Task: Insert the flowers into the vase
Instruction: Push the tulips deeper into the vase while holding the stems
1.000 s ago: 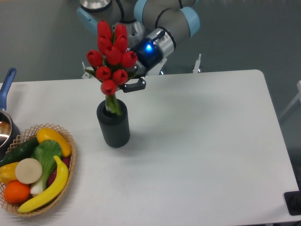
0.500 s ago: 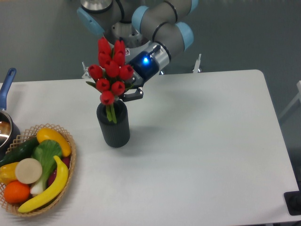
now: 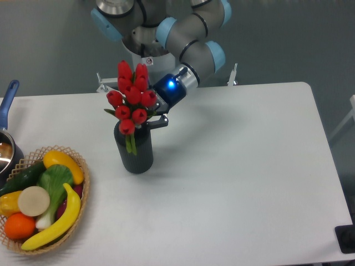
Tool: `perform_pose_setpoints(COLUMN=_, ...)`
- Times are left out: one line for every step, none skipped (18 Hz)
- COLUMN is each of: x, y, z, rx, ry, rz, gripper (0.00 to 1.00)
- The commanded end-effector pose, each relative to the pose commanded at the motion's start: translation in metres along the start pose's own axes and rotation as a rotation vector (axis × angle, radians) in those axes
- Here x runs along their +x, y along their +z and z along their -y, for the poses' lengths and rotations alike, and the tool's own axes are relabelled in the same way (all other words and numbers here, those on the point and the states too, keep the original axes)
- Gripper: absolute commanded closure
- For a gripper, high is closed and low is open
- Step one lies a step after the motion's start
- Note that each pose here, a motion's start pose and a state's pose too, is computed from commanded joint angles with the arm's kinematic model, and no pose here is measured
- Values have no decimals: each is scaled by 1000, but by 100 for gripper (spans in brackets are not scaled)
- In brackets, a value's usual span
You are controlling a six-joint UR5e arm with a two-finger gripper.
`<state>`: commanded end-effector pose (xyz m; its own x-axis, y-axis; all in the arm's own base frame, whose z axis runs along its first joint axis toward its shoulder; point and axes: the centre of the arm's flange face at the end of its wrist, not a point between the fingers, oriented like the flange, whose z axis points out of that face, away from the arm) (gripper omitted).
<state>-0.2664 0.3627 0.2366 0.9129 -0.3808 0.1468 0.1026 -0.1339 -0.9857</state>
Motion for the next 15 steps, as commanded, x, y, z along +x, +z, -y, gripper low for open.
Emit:
perform_pose_setpoints(x=-1, y=0, z=-1, rx=0, ry=2, rz=0, gripper=80)
perform_pose_setpoints(x=-1, y=0, z=-4, rx=0, ry=-1, rz=-1, gripper=73)
perform_pose_setpoints(x=-2, y=0, z=-5, rx=-2, ry=0, rz=-1, gripper=50)
perform_pose_setpoints(x=-1, y=0, z=-5, rx=-2, ry=-1, rz=-1, gripper=41)
perform_pose_setpoints(x=0, y=0, z=-6, rx=-2, ry=-5, rz=-1, gripper=30)
perform_pose_setpoints(x=1, y=0, z=-7, rx=-1, ry=-8, rz=0, gripper=25)
perform_pose_setpoints(x=2, y=0, z=-8, rx=-1, ry=-11, rz=0, gripper=17)
perform_pose_setpoints(x=3, y=0, z=-9, rx=-1, ry=-12, rz=0, gripper=5)
perform_pose_setpoints(x=3, y=0, z=-9, rx=-1, ry=-12, rz=0, gripper=0)
perform_pose_setpoints(x=2, y=0, z=-9, rx=-1, ry=-12, rz=1, gripper=0)
perform_pose_setpoints(x=2, y=0, z=-9, rx=-1, ry=-12, rz=1, gripper=0)
perform_pose_setpoints(x=2, y=-1, z=-8, rx=0, ry=-11, rz=1, gripper=0)
perform_pose_setpoints(x=3, y=-1, z=-7, rx=2, ry=-8, rz=3, gripper=0)
perform_pose_setpoints(x=3, y=-2, z=-8, rx=2, ry=-7, rz=5, gripper=0)
perform_pose_setpoints(x=3, y=-2, z=-7, rx=4, ry=-5, rz=6, gripper=0)
